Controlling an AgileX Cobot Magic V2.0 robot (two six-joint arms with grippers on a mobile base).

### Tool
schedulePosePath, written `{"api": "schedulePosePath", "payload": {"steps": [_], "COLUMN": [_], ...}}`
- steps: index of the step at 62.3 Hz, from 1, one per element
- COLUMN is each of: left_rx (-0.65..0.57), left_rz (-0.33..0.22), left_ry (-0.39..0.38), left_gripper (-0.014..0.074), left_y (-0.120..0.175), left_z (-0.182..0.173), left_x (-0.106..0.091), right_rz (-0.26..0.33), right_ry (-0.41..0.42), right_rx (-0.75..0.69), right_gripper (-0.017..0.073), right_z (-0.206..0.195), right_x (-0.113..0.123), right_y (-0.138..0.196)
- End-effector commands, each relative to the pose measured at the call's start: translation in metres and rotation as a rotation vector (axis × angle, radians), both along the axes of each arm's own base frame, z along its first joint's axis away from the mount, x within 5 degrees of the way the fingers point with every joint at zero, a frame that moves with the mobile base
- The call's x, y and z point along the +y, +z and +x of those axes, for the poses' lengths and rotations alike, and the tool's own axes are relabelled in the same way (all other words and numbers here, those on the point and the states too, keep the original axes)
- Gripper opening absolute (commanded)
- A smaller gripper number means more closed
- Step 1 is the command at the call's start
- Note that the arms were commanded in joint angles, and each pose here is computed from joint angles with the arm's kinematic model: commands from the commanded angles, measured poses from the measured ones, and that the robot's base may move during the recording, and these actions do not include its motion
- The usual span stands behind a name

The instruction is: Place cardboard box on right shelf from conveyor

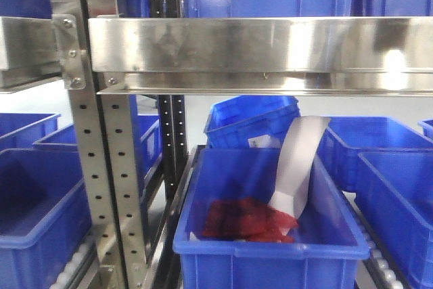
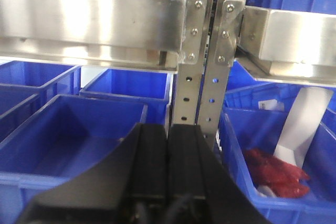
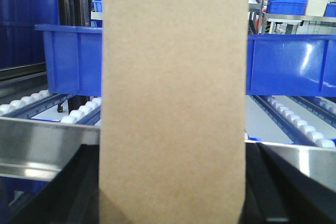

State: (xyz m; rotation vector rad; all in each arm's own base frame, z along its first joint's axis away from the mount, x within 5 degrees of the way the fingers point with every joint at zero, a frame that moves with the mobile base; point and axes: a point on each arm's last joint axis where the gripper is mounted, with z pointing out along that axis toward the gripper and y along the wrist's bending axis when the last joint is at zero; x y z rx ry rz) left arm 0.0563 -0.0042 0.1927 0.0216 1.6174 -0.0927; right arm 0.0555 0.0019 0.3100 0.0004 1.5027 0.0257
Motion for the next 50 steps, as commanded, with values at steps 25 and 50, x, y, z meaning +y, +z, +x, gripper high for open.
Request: {"api": "schedulePosePath", "payload": {"steps": [25,50], "left_rx": [-0.084,-0.084], "left_rz": [-0.01,-0.01], "left_ry": [0.004,0.004], "left_gripper": [-0.0115,-0.0116], "left_y": [0.0054,0.0054], "left_z": [-0.0002,-0.0002], "left_x": [0.0003,0.0003], "right_rz": [-0.015,-0.015], "right_ry": [-0.022,-0.022], "right_rx": [-0.115,-0.115], "right_gripper": [0.0074,0.0074], "right_z": [-0.0018,-0.0018], "right_x": [-0.0016,-0.0016], "right_y": [0.0182,0.0182]}}
